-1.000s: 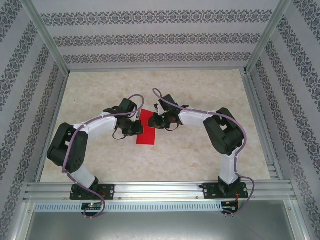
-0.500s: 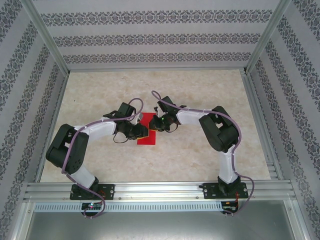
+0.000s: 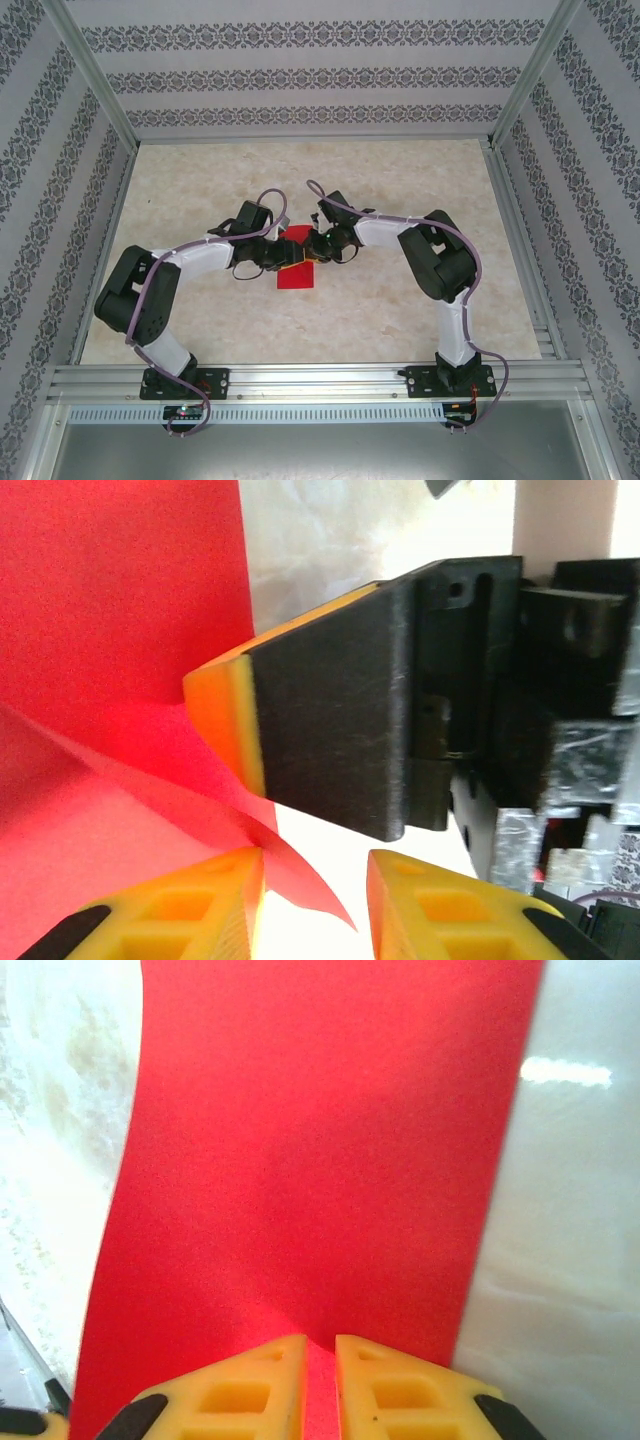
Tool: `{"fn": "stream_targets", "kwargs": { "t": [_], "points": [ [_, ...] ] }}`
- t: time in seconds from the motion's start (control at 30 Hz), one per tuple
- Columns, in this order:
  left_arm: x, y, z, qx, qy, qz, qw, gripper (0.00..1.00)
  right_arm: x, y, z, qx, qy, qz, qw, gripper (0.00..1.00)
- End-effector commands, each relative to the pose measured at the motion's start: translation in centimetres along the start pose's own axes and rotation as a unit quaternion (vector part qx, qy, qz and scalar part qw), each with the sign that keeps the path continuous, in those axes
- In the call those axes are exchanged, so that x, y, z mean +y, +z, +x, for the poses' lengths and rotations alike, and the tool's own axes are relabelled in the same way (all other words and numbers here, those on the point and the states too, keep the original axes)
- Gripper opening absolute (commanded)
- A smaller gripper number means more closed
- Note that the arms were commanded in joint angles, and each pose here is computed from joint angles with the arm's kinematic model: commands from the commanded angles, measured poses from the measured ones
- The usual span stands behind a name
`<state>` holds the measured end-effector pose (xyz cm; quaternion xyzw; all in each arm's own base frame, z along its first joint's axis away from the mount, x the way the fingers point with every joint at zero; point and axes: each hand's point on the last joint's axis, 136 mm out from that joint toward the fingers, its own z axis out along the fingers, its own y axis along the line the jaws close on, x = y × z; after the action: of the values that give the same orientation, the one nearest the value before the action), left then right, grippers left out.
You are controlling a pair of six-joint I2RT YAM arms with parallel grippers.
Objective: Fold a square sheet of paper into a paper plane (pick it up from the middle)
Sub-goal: Fold the triangle a second time at the center of the table.
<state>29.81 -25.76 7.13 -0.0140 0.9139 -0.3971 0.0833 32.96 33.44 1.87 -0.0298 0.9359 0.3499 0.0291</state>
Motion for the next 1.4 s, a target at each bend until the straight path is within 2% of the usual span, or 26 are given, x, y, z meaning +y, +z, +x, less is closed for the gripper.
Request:
{"fn": "stream_targets", "kwargs": {
  "t": [0.0,0.13,0.3,0.5,0.73,0.93,1.07,1.23,1.37],
  "points": [
    [0.1,0.3,-1.6,-0.023,0.002,-0.002,1.0,0.34,1.0,-1.3,-1.3,-0.015,0.007,-0.042,0.999,0.18],
    [-0.1,0.4,-1.9,-0.027,0.002,0.001,1.0,0.4,1.8,-2.5,-1.8,-0.02,0.009,-0.076,0.997,0.22],
    [-0.1,0.8,-2.2,-0.028,-0.001,0.005,1.0,0.46,1.5,-2.8,-1.7,-0.019,0.014,-0.077,0.997,0.24],
    [0.1,1.0,-2.3,-0.028,-0.004,0.001,1.0,0.49,0.8,-4.7,-2.4,-0.049,0.021,-0.077,0.996,0.27],
    [0.9,1.0,-2.0,-0.026,-0.007,-0.017,0.999,0.37,1.1,-5.7,-1.6,-0.047,-0.009,-0.094,0.994,0.36],
    [1.3,0.9,-1.9,-0.024,-0.009,-0.028,0.999,0.27,2.1,-4.9,-0.3,-0.02,-0.042,-0.097,0.994,0.37],
    [1.5,1.0,-1.9,-0.023,-0.01,-0.032,0.999,0.25,2.6,-4.1,0.1,-0.007,-0.054,-0.093,0.994,0.36],
    [1.5,0.9,-2.0,-0.023,-0.01,-0.034,0.999,0.24,2.7,-3.7,0.4,0.001,-0.059,-0.093,0.994,0.3],
    [1.2,0.9,-2.1,-0.023,-0.009,-0.031,0.999,0.22,2.4,-3.5,0.3,0.005,-0.059,-0.085,0.995,0.18]
  ]
}}
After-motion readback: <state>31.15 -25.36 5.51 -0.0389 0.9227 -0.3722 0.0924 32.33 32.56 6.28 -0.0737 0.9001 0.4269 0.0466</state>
